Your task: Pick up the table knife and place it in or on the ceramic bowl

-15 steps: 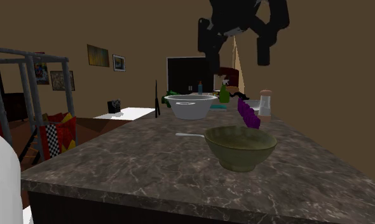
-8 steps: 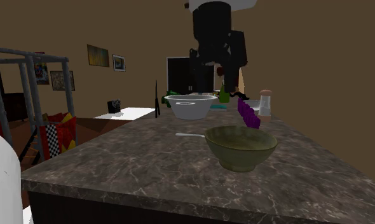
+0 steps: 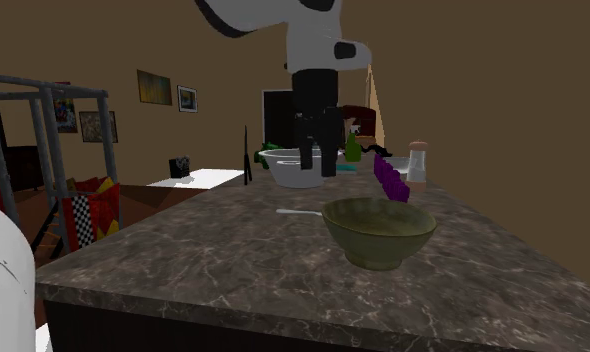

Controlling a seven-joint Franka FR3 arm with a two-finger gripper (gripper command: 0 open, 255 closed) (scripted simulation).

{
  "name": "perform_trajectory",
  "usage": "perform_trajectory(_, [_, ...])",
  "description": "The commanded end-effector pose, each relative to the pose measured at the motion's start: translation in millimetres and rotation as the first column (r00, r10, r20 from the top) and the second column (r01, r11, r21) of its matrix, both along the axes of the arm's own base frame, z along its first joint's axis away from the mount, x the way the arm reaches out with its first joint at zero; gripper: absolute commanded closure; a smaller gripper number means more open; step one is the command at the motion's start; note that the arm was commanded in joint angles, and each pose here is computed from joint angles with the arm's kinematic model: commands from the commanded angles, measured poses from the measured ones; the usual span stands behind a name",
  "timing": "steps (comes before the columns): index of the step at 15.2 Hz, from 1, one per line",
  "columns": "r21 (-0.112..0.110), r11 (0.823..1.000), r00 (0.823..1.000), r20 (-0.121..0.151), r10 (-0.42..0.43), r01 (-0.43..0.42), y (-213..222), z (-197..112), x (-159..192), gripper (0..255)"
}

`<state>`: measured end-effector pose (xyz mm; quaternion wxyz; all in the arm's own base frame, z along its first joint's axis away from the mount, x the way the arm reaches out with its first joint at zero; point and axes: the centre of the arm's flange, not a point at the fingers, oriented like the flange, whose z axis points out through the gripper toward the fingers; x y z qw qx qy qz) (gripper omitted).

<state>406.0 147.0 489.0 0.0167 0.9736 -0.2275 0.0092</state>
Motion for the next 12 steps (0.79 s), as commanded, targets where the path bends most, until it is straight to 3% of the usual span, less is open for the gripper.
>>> perform_trajectory(1, [0.012,0.999,0.999,0.005,-0.051,0.051,15.8,-10.4,15.8,0])
perform_trajectory(6, [0.038,0.985,0.986,0.013,-0.167,0.167,53.5,-39.2,56.9,0])
perform_trajectory(12, [0.071,0.951,0.952,0.018,-0.304,0.302,93.0,-71.9,112.1,0])
